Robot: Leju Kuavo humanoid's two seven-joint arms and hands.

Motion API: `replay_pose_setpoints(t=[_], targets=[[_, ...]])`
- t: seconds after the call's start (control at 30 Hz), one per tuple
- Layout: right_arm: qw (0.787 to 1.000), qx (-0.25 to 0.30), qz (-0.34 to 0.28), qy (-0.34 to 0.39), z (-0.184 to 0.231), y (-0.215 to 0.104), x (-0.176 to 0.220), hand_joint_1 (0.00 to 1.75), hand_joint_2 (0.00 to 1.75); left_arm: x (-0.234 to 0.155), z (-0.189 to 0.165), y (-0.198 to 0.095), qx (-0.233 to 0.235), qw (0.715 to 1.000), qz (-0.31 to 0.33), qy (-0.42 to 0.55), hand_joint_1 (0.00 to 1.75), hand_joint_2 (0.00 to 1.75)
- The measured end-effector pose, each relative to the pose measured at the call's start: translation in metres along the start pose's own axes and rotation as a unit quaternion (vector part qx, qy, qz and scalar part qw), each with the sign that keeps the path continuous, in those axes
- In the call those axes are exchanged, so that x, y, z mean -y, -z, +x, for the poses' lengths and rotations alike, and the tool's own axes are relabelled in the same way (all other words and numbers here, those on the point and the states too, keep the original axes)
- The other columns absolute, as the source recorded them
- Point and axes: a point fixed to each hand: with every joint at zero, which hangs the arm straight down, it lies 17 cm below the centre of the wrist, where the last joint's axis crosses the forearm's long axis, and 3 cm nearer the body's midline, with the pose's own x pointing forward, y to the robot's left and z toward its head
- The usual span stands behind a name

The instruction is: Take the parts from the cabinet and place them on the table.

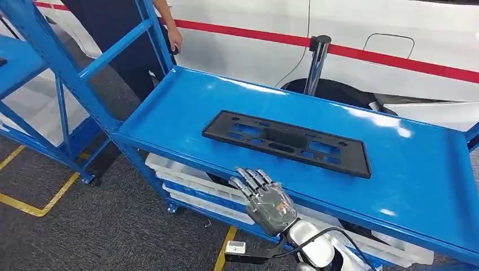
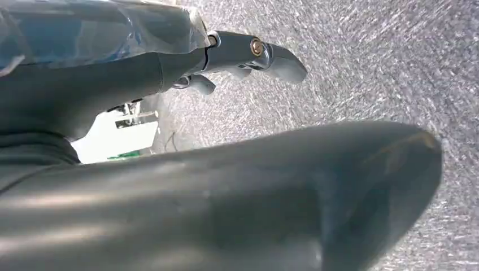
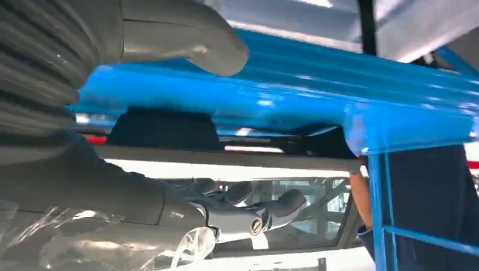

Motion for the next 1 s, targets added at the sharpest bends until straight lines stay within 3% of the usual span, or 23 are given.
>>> replay_pose_setpoints(t=[0.7,1.0], targets=[[0.997,0.03,-0.048,-0.051,0.012,0.008,0.045,0.0,1.75,-0.001,0.001,0.0,0.0,1.0,0.001,-0.001,0.0,0.0],[0.995,0.046,-0.04,-0.083,0.018,0.013,0.05,0.0,1.75,-0.001,0.002,0.0,0.001,1.0,-0.002,0.0,0.0,0.0]])
